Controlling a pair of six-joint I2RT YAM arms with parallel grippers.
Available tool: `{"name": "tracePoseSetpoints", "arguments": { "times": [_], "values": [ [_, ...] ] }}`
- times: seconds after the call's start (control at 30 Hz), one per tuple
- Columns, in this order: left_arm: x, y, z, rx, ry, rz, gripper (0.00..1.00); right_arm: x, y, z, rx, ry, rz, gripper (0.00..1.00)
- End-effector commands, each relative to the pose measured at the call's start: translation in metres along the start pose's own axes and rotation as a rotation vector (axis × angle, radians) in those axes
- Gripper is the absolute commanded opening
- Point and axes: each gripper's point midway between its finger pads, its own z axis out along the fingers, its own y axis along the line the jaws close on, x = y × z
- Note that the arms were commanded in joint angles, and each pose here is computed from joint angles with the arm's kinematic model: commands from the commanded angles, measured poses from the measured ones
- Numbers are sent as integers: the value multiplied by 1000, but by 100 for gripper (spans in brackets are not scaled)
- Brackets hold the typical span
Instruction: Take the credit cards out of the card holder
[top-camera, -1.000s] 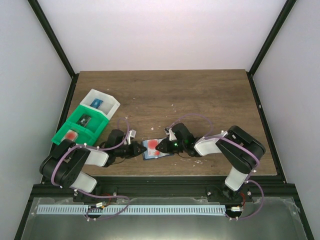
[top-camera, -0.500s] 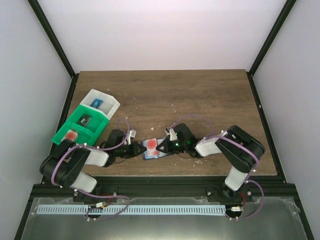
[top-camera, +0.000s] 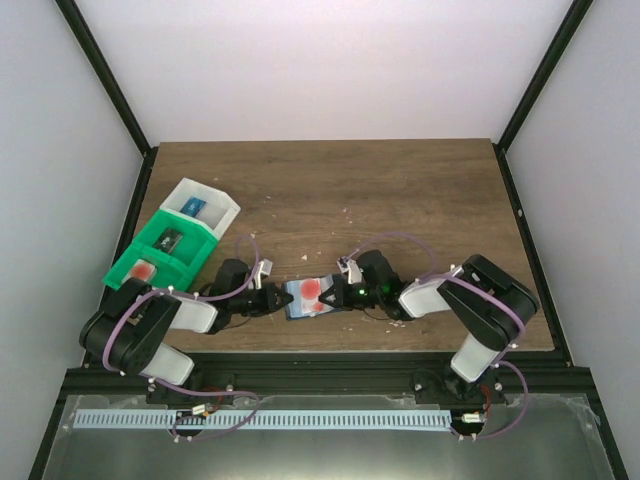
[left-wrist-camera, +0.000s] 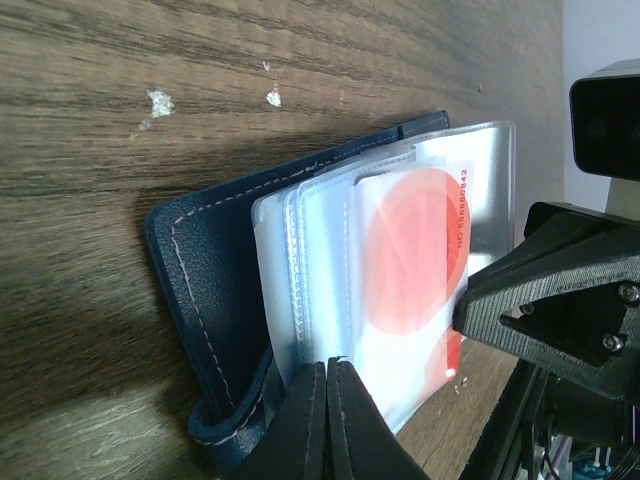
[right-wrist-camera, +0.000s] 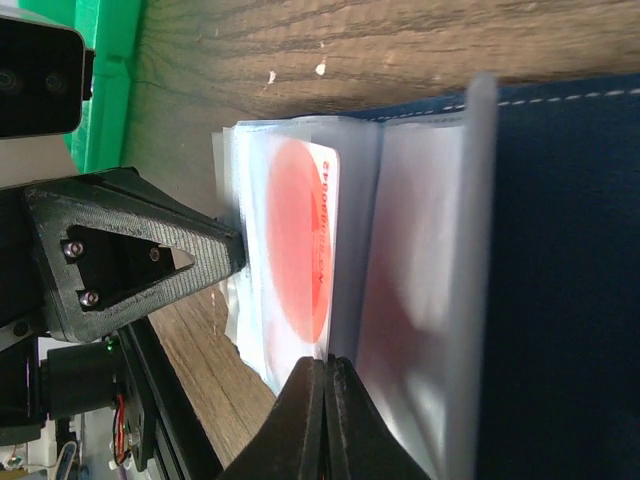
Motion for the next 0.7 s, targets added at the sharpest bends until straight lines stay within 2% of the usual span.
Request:
{"name": "tracePoseSetpoints", "arguments": {
  "times": [0.0, 0.67],
  "values": [
    [10, 16, 0, -62, 20, -19, 1, 1, -12, -9, 38, -19, 15, 1],
    [-6, -7, -11, -32, -30, 4, 8, -11, -2, -46, 120, -129, -12, 1]
  ]
}}
